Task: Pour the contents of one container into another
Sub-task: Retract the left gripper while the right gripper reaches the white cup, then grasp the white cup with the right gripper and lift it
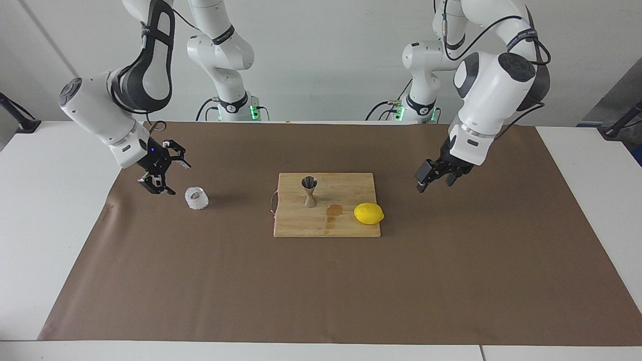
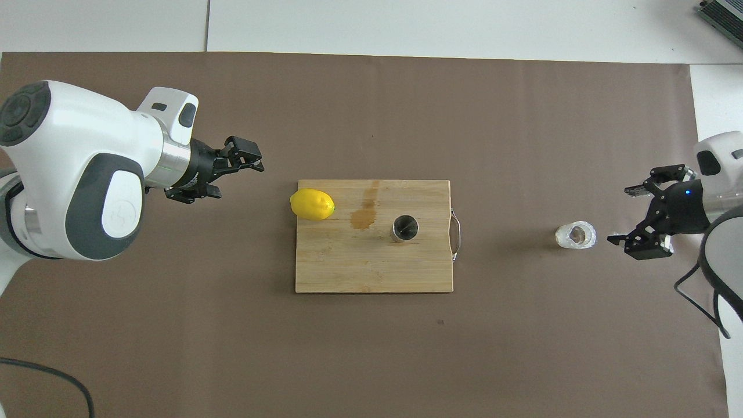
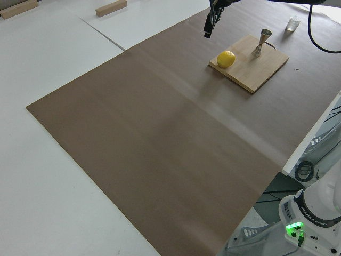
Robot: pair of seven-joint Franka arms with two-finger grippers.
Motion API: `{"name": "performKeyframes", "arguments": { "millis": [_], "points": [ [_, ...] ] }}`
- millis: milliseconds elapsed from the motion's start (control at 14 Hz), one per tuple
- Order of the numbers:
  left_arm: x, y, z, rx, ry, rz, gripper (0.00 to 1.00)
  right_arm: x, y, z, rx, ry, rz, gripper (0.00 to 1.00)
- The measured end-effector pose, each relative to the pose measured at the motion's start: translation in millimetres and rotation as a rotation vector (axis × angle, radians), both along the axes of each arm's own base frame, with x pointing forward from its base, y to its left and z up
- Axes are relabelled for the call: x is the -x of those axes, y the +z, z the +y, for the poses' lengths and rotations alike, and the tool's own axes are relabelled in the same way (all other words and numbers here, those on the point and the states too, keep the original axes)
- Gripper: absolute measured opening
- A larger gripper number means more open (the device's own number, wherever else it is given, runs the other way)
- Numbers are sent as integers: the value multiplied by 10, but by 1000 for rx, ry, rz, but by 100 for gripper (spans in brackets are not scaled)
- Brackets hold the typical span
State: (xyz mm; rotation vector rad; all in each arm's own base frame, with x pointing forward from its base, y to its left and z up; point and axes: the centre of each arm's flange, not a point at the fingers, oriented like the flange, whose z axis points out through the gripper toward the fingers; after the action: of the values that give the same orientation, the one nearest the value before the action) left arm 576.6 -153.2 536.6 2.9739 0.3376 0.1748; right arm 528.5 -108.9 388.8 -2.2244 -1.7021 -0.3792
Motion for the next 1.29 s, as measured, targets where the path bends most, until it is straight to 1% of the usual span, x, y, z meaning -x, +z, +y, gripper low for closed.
{"name": "performKeyframes", "arguments": {
  "millis": [143,215,429,573,787,859,1074,1288],
  "points": [
    [44,179,214,-27,-68,-27,100,63,-255,-67,-53,38,-13,100],
    [61,242,333,-37,-87,-31,100,96,-364,-104,-68,52,-22,100],
    [59,306,626,-49,-84,-32,100,149,-584,-165,-99,84,-57,100],
    [39,303,772,-57,-94,-33,100,163,-695,-161,-110,91,-58,100],
    [15,304,991,-89,-236,-51,100,172,-858,-149,-142,104,-61,100],
    [11,302,1050,-94,-255,-53,100,172,-909,-146,-151,109,-62,100],
    [10,296,1198,-97,-252,-45,100,180,-1040,-138,-168,124,-57,100],
    [10,297,1267,-97,-240,-43,100,196,-1220,-162,-208,117,-62,100]
  ]
}}
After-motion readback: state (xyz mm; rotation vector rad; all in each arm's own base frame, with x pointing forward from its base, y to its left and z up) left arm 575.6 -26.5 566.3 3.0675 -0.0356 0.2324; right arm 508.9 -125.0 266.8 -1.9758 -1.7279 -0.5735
